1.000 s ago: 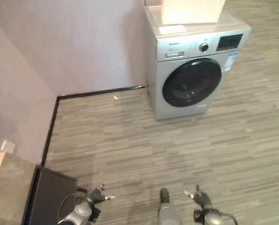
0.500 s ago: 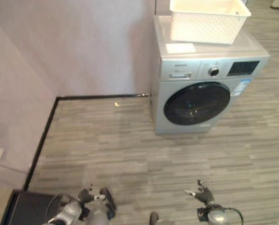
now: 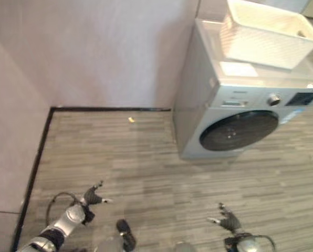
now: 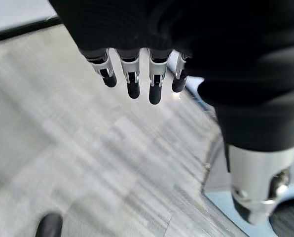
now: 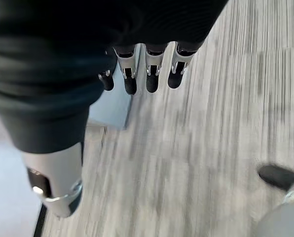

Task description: Put brush and paste in cup on sink, flatten towel.

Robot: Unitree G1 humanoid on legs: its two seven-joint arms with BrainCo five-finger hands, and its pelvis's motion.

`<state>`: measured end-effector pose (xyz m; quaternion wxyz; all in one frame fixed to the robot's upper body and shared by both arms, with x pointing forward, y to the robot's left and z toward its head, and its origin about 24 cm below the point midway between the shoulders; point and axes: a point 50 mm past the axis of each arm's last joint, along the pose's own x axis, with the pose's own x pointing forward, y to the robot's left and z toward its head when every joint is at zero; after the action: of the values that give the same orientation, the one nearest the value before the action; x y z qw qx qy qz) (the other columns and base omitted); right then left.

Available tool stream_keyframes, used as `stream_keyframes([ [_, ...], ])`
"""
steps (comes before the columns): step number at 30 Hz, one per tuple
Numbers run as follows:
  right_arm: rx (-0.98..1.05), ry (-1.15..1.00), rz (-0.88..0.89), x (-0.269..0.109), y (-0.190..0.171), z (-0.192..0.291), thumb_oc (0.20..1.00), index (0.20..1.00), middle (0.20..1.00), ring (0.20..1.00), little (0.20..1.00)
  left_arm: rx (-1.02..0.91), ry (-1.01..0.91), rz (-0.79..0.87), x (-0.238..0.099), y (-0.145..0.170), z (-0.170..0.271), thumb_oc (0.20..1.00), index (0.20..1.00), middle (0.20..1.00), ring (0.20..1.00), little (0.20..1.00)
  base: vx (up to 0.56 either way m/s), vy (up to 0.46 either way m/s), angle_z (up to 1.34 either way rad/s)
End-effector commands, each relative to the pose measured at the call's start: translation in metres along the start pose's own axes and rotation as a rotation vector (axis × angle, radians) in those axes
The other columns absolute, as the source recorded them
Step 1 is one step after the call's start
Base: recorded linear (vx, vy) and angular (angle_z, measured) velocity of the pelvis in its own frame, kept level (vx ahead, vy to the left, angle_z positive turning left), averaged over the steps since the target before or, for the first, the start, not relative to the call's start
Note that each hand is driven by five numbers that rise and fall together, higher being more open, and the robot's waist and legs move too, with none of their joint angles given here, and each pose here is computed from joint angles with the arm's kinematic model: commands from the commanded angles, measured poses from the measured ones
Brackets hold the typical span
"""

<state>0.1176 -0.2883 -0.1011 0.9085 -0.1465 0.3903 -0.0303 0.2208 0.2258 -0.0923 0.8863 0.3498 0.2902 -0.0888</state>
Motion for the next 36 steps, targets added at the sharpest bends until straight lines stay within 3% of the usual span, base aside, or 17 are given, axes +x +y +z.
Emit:
stream_keyframes([
  [1, 0.002, -0.180, 0.080, 0.015, 0.025, 0.046, 1.000, 1.000, 1.000, 1.000, 1.000, 0.019, -0.053, 0.025, 0.006, 0.008, 0.012, 1.000, 1.000, 1.000, 1.000, 1.000, 0.17, 0.174, 0.96],
  [16, -0.114, -0.205, 0.080, 0.012, 0.018, 0.049, 1.000, 1.000, 1.000, 1.000, 1.000, 0.033, 0.017, -0.077, 0.002, -0.030, 0.002, 1.000, 1.000, 1.000, 1.000, 1.000, 0.16, -0.049, 0.67],
  [25, -0.185, -0.296, 0.088, 0.010, 0.007, 0.074, 1.000, 1.000, 1.000, 1.000, 1.000, -0.006, 0.053, -0.026, 0.004, -0.016, -0.003, 1.000, 1.000, 1.000, 1.000, 1.000, 0.09, -0.183, 0.33],
  [36, -0.242, -0.163, 0.100, 0.012, 0.015, 0.042, 1.000, 1.000, 1.000, 1.000, 1.000, -0.037, 0.058, 0.053, 0.006, 0.001, -0.003, 1.000, 1.000, 1.000, 1.000, 1.000, 0.20, -0.028, 0.40],
])
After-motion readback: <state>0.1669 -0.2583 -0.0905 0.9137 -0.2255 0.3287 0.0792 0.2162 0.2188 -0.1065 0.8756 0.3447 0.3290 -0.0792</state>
